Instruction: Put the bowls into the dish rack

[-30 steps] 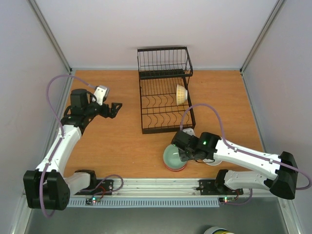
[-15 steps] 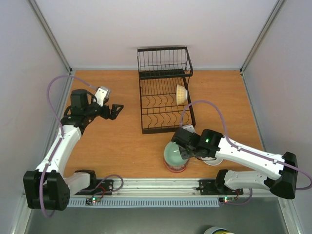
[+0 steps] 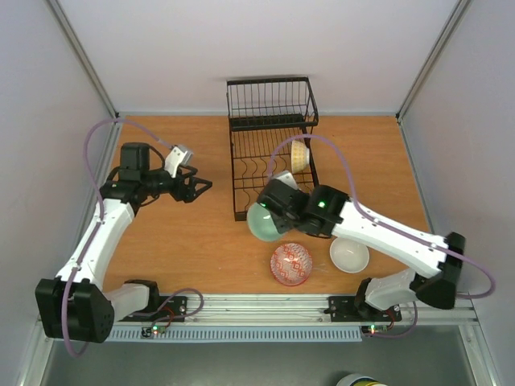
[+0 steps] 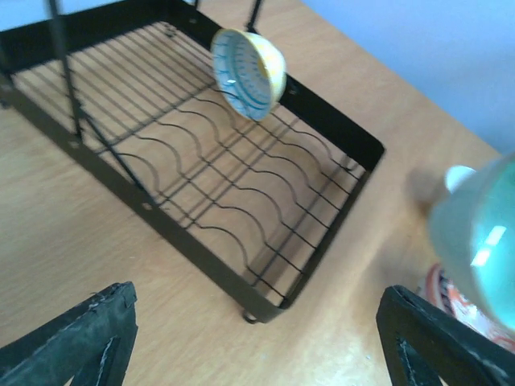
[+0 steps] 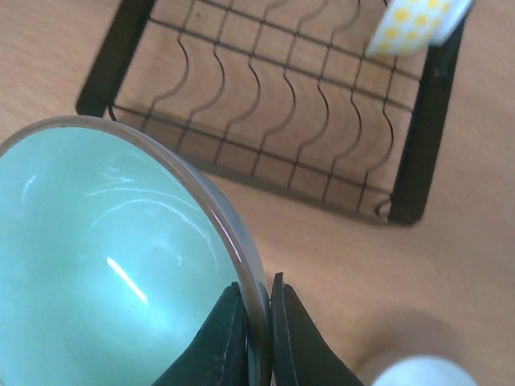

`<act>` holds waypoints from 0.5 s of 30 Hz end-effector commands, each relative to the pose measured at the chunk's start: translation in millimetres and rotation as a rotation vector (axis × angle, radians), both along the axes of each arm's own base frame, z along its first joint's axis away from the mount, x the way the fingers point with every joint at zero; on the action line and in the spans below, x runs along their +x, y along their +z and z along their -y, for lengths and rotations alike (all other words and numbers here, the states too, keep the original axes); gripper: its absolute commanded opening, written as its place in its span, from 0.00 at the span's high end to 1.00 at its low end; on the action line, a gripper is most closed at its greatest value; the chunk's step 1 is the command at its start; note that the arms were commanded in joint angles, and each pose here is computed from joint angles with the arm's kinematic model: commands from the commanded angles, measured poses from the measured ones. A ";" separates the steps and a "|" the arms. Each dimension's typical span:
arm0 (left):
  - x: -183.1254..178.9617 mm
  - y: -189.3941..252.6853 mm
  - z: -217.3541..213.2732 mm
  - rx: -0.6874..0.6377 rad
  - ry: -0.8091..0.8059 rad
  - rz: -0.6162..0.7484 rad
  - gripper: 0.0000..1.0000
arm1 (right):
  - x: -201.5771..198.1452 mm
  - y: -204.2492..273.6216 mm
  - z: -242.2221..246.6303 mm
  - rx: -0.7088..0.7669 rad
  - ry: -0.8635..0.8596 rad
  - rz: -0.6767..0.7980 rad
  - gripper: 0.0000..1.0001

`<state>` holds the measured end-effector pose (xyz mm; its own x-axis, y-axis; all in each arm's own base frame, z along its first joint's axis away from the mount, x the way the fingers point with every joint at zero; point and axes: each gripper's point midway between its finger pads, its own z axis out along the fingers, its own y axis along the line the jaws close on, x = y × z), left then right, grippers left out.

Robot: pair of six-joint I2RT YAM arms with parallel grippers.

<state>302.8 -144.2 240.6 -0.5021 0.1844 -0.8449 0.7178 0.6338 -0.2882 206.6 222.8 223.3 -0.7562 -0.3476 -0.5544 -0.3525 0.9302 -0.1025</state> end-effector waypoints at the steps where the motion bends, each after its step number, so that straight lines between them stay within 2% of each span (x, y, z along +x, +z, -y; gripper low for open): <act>1: -25.1 1.6 20.7 -0.026 -0.151 -0.054 0.20 | 40.6 15.2 -39.6 -0.036 0.065 0.111 0.99; 7: -25.1 -7.7 25.3 -0.001 -0.174 -0.059 0.22 | 72.3 11.8 -82.1 -0.048 0.114 0.124 0.99; 15: -22.0 -17.7 27.9 0.028 -0.172 -0.079 0.22 | 82.7 36.5 -113.5 0.024 0.182 0.161 0.99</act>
<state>277.6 -169.2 219.8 -0.5477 0.2801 -0.7884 0.7768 0.5204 -0.3547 279.0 317.8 214.4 -0.6599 -0.5013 -0.5597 -0.4725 0.8560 -0.2097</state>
